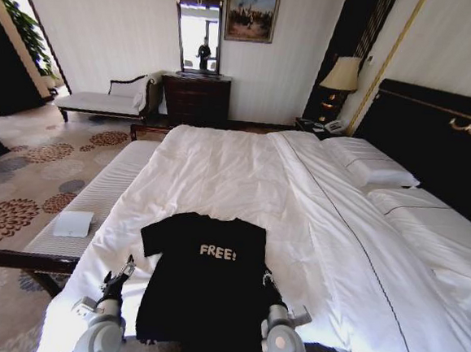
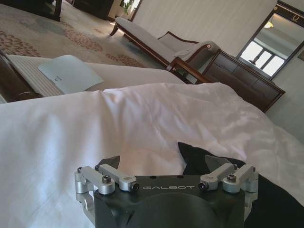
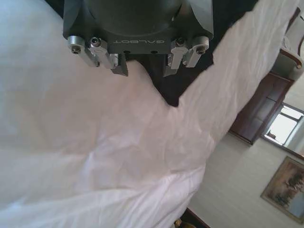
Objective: Fold the clothes on the bed.
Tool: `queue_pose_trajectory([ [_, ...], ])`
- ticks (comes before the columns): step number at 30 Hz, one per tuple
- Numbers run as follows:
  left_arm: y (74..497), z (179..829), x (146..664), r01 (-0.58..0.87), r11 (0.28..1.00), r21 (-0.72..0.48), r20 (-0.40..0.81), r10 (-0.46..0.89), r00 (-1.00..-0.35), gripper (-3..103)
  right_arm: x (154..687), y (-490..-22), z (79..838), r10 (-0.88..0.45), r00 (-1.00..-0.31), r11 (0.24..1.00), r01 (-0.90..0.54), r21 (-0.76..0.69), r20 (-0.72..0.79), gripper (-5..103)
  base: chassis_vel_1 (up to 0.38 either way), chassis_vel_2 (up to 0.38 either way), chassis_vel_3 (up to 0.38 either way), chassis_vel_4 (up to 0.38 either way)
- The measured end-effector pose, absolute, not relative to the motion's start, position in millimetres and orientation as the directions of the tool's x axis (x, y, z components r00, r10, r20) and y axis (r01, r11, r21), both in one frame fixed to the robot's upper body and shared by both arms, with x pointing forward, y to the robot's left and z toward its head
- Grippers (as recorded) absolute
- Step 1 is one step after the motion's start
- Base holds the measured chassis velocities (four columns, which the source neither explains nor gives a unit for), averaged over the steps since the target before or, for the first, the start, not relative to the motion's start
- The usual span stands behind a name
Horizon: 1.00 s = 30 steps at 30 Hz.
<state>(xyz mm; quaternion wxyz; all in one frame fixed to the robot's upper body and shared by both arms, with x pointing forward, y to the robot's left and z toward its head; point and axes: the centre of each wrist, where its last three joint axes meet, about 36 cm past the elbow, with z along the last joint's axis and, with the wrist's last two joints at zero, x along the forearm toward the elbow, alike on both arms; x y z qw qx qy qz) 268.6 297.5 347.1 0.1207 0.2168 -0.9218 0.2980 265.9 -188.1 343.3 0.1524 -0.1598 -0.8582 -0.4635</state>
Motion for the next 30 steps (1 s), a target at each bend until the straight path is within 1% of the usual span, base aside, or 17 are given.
queue_pose_trajectory([
  [1, 297, 347, 269, -0.472, 0.728, -0.497, 0.352, -0.328, -0.877, 100, 266, -188, 343, 0.133, -0.902, 0.519, 0.416, 0.747, 0.410, 37, 0.000, 0.000, 0.000, 0.000],
  [5, 309, 367, 299, -0.453, 0.708, -0.541, 0.342, -0.307, -0.888, 100, 266, -212, 380, 0.196, -0.913, 0.477, 0.408, 0.778, 0.359, 59, 0.000, 0.000, 0.000, 0.000],
  [7, 310, 370, 305, -0.446, 0.703, -0.555, 0.342, -0.296, -0.892, 100, 268, -215, 384, 0.209, -0.911, 0.470, 0.412, 0.781, 0.356, 59, 0.000, 0.000, 0.000, 0.000],
  [10, 303, 374, 327, -0.421, 0.671, -0.611, 0.361, -0.237, -0.902, 100, 273, -225, 392, 0.244, -0.905, 0.452, 0.424, 0.785, 0.348, 76, 0.000, 0.000, 0.000, 0.000],
  [11, 301, 372, 333, -0.422, 0.663, -0.618, 0.367, -0.231, -0.901, 100, 274, -225, 392, 0.247, -0.904, 0.450, 0.427, 0.785, 0.349, 81, 0.000, 0.000, 0.000, 0.000],
  [12, 301, 372, 333, -0.422, 0.663, -0.618, 0.367, -0.231, -0.901, 100, 274, -225, 392, 0.247, -0.904, 0.450, 0.427, 0.785, 0.349, 81, 0.000, 0.000, 0.000, 0.000],
  [13, 300, 369, 341, -0.428, 0.654, -0.624, 0.374, -0.230, -0.898, 100, 274, -224, 392, 0.247, -0.903, 0.449, 0.428, 0.785, 0.351, 86, 0.000, 0.000, 0.000, 0.000],
  [14, 300, 367, 346, -0.433, 0.649, -0.626, 0.378, -0.233, -0.896, 100, 274, -223, 392, 0.245, -0.903, 0.448, 0.428, 0.785, 0.352, 86, 0.000, 0.000, 0.000, 0.000],
  [16, 301, 361, 360, -0.448, 0.638, -0.627, 0.386, -0.245, -0.889, 100, 275, -219, 390, 0.232, -0.903, 0.448, 0.428, 0.785, 0.361, 96, 0.000, 0.000, 0.000, 0.000],
  [17, 302, 358, 367, -0.452, 0.641, -0.620, 0.390, -0.249, -0.887, 100, 274, -217, 388, 0.229, -0.902, 0.449, 0.430, 0.783, 0.365, 99, 0.000, 0.000, 0.000, 0.000],
  [24, 304, 338, 391, -0.474, 0.662, -0.580, 0.416, -0.259, -0.872, 100, 276, -216, 386, 0.228, -0.900, 0.455, 0.436, 0.776, 0.372, 100, 0.000, 0.000, 0.000, 0.000],
  [30, 297, 327, 404, -0.469, 0.659, -0.588, 0.432, -0.234, -0.871, 100, 278, -217, 383, 0.232, -0.897, 0.467, 0.442, 0.766, 0.376, 100, 0.000, 0.000, 0.000, 0.000],
])
